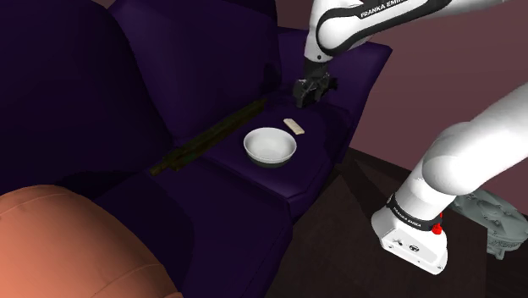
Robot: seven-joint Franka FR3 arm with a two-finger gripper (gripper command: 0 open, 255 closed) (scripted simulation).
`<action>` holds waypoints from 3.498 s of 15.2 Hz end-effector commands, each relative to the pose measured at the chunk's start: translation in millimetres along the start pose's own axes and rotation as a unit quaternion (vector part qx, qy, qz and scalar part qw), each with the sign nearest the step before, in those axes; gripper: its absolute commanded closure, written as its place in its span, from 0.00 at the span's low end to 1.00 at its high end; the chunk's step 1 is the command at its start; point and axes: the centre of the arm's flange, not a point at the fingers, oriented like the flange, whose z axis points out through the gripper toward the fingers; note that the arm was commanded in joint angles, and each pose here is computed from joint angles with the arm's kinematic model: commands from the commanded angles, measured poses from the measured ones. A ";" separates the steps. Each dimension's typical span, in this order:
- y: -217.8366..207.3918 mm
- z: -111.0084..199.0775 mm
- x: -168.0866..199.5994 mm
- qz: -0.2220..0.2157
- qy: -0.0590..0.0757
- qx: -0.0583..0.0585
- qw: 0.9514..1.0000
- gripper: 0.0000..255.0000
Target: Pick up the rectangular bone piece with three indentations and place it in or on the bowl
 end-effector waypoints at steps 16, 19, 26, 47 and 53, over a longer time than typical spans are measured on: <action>16.8 149.4 93.7 0.076 -0.026 0.028 0.996 0.00; 16.0 162.9 93.0 0.076 -0.026 0.028 0.996 0.00; 16.0 162.9 93.1 0.076 -0.026 0.028 0.996 0.00; 33.1 168.1 112.5 0.061 -0.019 0.042 0.997 0.00; 32.8 171.1 112.4 0.061 -0.019 0.042 0.997 0.00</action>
